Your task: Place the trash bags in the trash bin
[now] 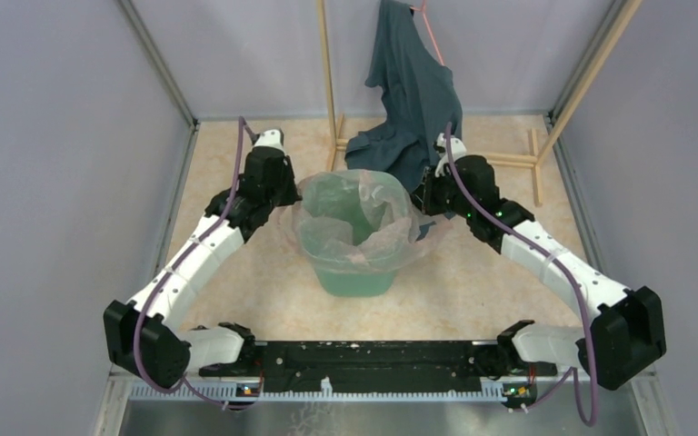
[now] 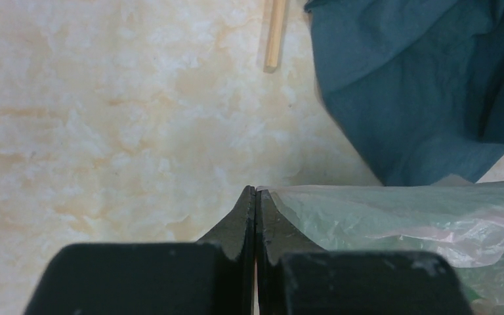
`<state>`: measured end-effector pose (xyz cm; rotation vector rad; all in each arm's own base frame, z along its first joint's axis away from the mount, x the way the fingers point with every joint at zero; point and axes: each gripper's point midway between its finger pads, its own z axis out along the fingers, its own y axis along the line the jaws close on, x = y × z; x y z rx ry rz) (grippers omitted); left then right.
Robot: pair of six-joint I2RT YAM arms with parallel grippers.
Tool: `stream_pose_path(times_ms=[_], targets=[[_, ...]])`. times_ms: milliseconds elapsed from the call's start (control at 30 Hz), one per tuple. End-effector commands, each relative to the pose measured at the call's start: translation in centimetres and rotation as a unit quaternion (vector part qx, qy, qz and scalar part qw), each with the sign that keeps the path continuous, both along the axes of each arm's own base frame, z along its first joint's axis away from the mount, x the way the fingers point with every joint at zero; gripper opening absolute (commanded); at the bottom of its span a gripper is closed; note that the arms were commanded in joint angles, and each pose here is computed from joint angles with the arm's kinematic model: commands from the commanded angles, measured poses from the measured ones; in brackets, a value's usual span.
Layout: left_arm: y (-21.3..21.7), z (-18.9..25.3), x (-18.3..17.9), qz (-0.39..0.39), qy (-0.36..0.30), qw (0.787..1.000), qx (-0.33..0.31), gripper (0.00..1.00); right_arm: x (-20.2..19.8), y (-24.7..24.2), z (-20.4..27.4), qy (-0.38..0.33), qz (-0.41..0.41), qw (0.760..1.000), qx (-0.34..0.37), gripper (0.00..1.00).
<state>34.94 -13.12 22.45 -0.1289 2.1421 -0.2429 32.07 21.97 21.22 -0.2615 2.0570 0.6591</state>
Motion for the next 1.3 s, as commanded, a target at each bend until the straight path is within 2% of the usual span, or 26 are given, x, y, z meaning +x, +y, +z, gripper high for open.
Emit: stream_pose_path(times_ms=[0,33,167,233,400,500,567,667,733,833,900,967,1000,1100,1267], targets=[[2.5,-1.3,-3.3,0.011,0.058,0.997,0.048,0.0,-1.0,-1.8,3.0,-0.015,-0.019,1.0,-0.006,0.17],[2.9,-0.5,-3.6,0.015,0.054,0.997,0.051,0.05,-1.3,-2.4,3.6,-0.018,-0.025,0.999,-0.012,0.21],[4.1,1.8,-5.2,0.023,0.044,0.997,0.058,0.49,-3.1,-5.0,5.5,-0.031,-0.053,0.997,-0.04,0.32],[4.7,2.1,-6.3,0.028,0.047,0.997,0.057,0.66,-3.9,-6.2,6.2,-0.04,-0.069,0.996,-0.049,0.39],[5.4,0.9,-9.3,0.034,0.082,0.995,0.042,0.81,-5.9,-7.8,5.9,-0.043,-0.075,0.994,-0.06,0.54],[4.9,-0.3,-10.1,0.029,0.09,0.995,0.022,0.86,-6.1,-7.6,5.1,-0.046,-0.068,0.995,-0.054,0.65],[4.3,-1.3,-10.2,0.023,0.1,0.995,0.009,0.88,-6.0,-6.8,4.1,-0.038,-0.053,0.997,-0.048,0.69],[3.2,-2.8,-10.4,0.01,0.118,0.993,-0.014,0.88,-5.4,-5.6,1.5,-0.01,-0.033,0.998,-0.052,0.69],[2.6,-3.9,-10.5,0.006,0.121,0.992,-0.03,0.83,-4.7,-5.5,-0.1,-0.001,-0.036,0.997,-0.063,0.66],[2.0,-6.5,-10.4,0.006,0.128,0.991,-0.047,0.6,-4.0,-5.1,-2.5,0.013,-0.044,0.997,-0.059,0.34],[1.6,-8.5,-10.5,0.007,0.143,0.988,-0.058,0.4,-4.2,-3.6,-3.5,0.022,-0.021,0.999,-0.025,0.24],[1.3,-10.1,-11.0,0.013,0.163,0.984,-0.068,0.25,-4.3,-2.6,-4.5,0.032,-0.013,0.999,0.005,0.17],[1.1,-10.7,-11.2,0.013,0.171,0.982,-0.073,0.21,-4.5,-2.3,-5.0,0.039,-0.011,0.999,0.014,0.13],[0.7,-12.1,-11.8,0.008,0.187,0.979,-0.086,0.13,-4.8,-1.4,-6.4,0.056,0.001,0.998,0.041,0.06],[-0.3,-14.0,-12.8,0.0,0.206,0.971,-0.118,0.05,-4.9,-1.1,-9.0,0.078,-0.001,0.996,0.044,0.04]])
